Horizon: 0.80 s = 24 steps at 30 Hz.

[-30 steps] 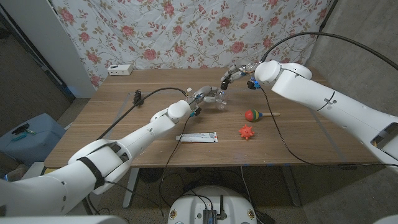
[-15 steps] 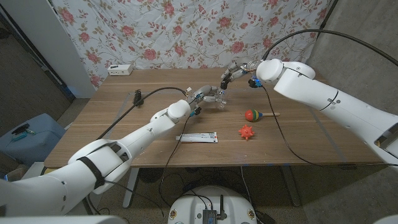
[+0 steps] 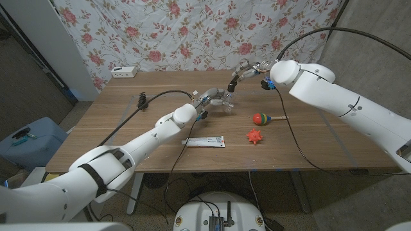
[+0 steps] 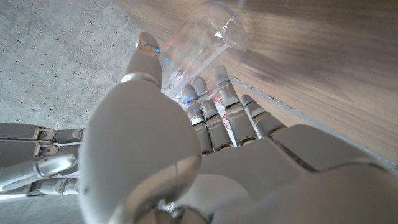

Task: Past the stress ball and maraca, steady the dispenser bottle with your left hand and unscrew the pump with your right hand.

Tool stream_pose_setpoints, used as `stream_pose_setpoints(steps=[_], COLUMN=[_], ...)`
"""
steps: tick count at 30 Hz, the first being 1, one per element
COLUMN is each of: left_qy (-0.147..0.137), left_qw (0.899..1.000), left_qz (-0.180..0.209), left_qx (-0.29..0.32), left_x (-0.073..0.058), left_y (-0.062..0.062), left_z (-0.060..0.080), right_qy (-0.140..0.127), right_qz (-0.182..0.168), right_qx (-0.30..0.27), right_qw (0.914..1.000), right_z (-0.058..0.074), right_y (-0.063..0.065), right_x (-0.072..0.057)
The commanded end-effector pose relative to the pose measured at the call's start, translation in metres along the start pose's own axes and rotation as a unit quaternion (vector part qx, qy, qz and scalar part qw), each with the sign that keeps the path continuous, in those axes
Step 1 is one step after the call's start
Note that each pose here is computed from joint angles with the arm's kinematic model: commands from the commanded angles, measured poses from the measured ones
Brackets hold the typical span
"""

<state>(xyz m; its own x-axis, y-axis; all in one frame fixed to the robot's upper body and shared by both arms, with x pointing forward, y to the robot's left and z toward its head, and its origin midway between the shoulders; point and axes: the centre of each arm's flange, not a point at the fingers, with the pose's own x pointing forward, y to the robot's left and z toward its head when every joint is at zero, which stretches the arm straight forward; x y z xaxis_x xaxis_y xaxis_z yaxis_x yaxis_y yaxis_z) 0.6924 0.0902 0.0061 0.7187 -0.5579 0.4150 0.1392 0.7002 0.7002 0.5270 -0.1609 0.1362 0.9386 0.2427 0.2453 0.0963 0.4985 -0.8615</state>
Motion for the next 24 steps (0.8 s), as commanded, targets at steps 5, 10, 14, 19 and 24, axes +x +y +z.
stream_pose_setpoints(steps=[5, 10, 14, 19, 24], left_qy=[-0.011, -0.012, -0.014, -0.015, -0.013], left_qw=[0.999, 0.999, 0.998, 0.997, 0.996], left_qz=[0.030, 0.042, 0.052, 0.068, 0.084], left_qx=[0.013, 0.019, 0.023, 0.026, 0.031], left_x=[-0.004, -0.005, -0.006, -0.008, -0.010], left_y=[-0.002, -0.002, -0.002, -0.002, -0.003], left_z=[0.003, 0.005, 0.006, 0.007, 0.008], right_qy=[0.000, 0.007, 0.011, 0.010, 0.009], right_qz=[-0.043, -0.062, -0.069, -0.073, -0.072], right_qx=[0.004, -0.004, -0.012, -0.024, -0.038], right_qw=[0.9991, 0.9981, 0.9975, 0.9970, 0.9967], right_z=[-0.002, -0.002, -0.002, -0.001, 0.000], right_y=[0.002, 0.005, 0.007, 0.010, 0.013], right_x=[-0.015, -0.017, -0.017, -0.015, -0.012])
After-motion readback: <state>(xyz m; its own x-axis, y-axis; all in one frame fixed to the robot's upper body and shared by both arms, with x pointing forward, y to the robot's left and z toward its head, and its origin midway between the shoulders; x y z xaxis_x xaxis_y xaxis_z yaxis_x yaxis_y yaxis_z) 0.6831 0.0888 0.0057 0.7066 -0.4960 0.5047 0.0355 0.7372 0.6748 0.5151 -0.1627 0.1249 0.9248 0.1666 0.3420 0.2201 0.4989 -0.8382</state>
